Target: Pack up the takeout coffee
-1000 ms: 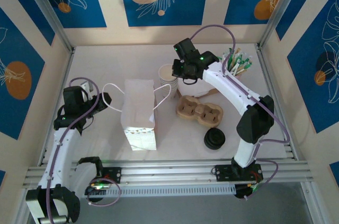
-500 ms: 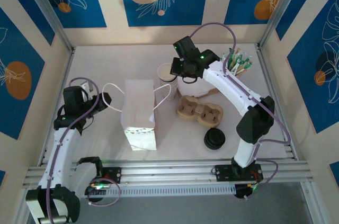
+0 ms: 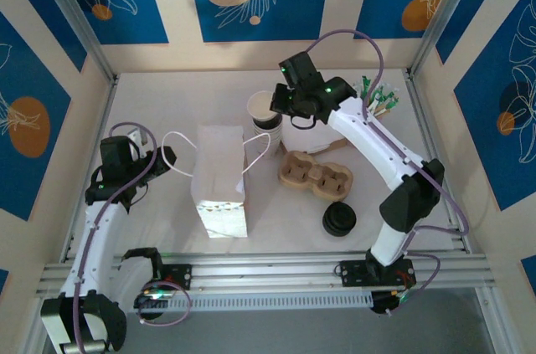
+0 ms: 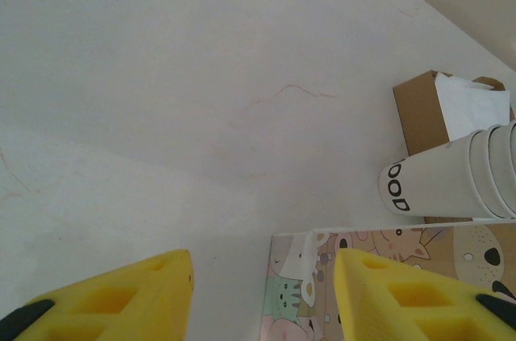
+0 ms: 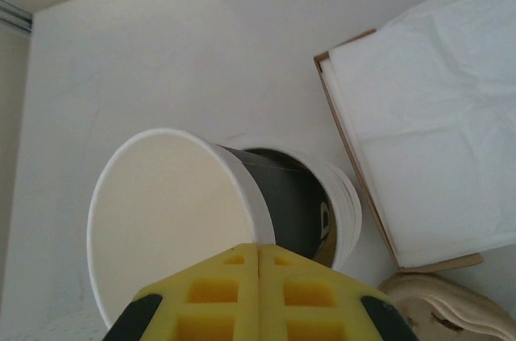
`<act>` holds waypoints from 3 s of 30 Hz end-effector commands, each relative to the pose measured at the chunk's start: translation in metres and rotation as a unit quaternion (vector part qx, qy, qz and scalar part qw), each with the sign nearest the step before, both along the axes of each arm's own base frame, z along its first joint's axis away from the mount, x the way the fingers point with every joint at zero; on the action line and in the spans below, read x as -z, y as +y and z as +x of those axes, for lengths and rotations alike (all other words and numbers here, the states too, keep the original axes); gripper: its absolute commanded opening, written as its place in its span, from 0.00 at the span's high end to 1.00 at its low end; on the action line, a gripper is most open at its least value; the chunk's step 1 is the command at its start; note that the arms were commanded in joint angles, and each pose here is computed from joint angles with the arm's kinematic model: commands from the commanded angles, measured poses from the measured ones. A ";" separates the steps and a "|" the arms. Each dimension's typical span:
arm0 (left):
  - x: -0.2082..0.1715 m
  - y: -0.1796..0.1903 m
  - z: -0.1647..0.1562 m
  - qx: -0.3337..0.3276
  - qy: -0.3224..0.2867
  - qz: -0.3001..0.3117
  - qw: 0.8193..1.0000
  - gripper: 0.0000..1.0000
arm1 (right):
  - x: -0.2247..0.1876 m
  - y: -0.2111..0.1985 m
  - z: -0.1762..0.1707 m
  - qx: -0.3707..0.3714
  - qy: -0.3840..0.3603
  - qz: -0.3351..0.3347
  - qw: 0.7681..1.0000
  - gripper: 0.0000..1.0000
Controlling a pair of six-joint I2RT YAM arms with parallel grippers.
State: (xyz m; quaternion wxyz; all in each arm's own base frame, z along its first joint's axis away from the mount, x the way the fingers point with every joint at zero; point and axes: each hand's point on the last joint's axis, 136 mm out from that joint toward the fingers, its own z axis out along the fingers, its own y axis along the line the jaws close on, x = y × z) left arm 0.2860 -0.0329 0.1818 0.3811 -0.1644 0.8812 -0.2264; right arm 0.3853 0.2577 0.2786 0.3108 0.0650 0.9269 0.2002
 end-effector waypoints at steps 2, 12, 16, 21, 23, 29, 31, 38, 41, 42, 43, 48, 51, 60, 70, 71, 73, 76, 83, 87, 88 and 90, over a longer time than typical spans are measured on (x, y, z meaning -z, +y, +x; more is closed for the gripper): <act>0.000 0.002 0.002 -0.004 -0.004 -0.001 1.000 0.51 | -0.033 -0.005 -0.004 0.009 -0.031 0.037 0.999 1.00; -0.001 0.002 0.002 -0.004 -0.007 -0.001 1.000 0.51 | -0.063 -0.014 -0.011 0.015 -0.062 0.071 0.995 1.00; -0.003 0.003 0.002 -0.006 -0.010 0.000 1.000 0.51 | -0.085 -0.019 -0.020 0.014 -0.082 0.088 0.993 1.00; -0.004 0.004 0.002 -0.009 -0.011 0.003 1.000 0.50 | -0.101 -0.037 -0.040 0.024 -0.092 0.090 0.991 1.00; -0.005 0.004 0.003 -0.009 -0.014 0.002 1.000 0.50 | -0.104 -0.046 -0.049 0.031 -0.094 0.090 0.991 1.00; -0.006 0.003 0.003 -0.008 -0.015 0.002 1.000 0.50 | -0.107 -0.075 -0.083 0.052 -0.093 0.090 0.990 1.00; -0.006 0.003 0.002 -0.008 -0.015 0.000 1.000 0.50 | -0.102 -0.086 -0.095 0.062 -0.086 0.082 0.991 1.00; -0.004 0.002 0.003 -0.007 -0.010 -0.001 1.000 0.50 | -0.075 -0.115 -0.135 0.077 -0.044 0.064 0.994 1.00; -0.001 0.002 0.003 -0.007 -0.005 -0.001 1.000 0.50 | -0.055 -0.119 -0.147 0.075 -0.015 0.052 0.996 1.00; 0.001 0.002 0.003 -0.007 -0.002 -0.002 1.000 0.51 | -0.048 -0.121 -0.150 0.078 -0.004 0.049 0.996 1.00; 0.002 0.002 0.003 -0.006 0.000 -0.003 1.000 0.51 | -0.043 -0.121 -0.153 0.077 0.003 0.049 0.996 1.00; 0.006 -0.001 0.005 0.001 0.010 -0.011 1.000 0.51 | -0.020 -0.110 -0.166 0.045 0.035 0.059 0.997 1.00; 0.006 -0.001 0.005 0.002 0.010 -0.011 1.000 0.51 | -0.008 -0.102 -0.178 0.022 0.054 0.052 0.997 1.00; 0.009 -0.001 0.005 -0.001 0.015 -0.009 1.000 0.51 | 0.027 -0.082 -0.210 -0.009 0.107 0.036 0.994 1.00; 0.011 -0.001 0.004 0.001 0.020 -0.010 1.000 0.51 | 0.074 -0.057 -0.207 -0.014 0.112 0.032 0.993 1.00; 0.011 -0.001 0.004 0.001 0.020 -0.009 1.000 0.51 | 0.077 -0.055 -0.204 -0.012 0.108 0.034 0.994 1.00; 0.011 -0.001 0.004 0.000 0.019 -0.007 1.000 0.51 | 0.084 -0.051 -0.200 -0.012 0.101 0.037 0.994 1.00; 0.011 0.000 0.004 -0.001 0.019 -0.006 1.000 0.51 | 0.095 -0.052 -0.195 -0.002 0.096 0.033 0.995 1.00; 0.011 -0.001 0.004 0.000 0.020 -0.007 1.000 0.51 | 0.115 -0.047 -0.191 -0.002 0.103 0.024 0.994 1.00; 0.010 -0.001 0.004 0.001 0.019 -0.008 1.000 0.51 | 0.124 -0.045 -0.189 0.000 0.105 0.019 0.994 1.00; 0.011 -0.001 0.004 0.001 0.020 -0.008 1.000 0.51 | 0.126 -0.045 -0.188 0.000 0.104 0.017 0.994 1.00; 0.011 -0.002 0.004 0.002 0.020 -0.008 1.000 0.51 | 0.131 -0.044 -0.187 -0.001 0.103 0.018 0.995 1.00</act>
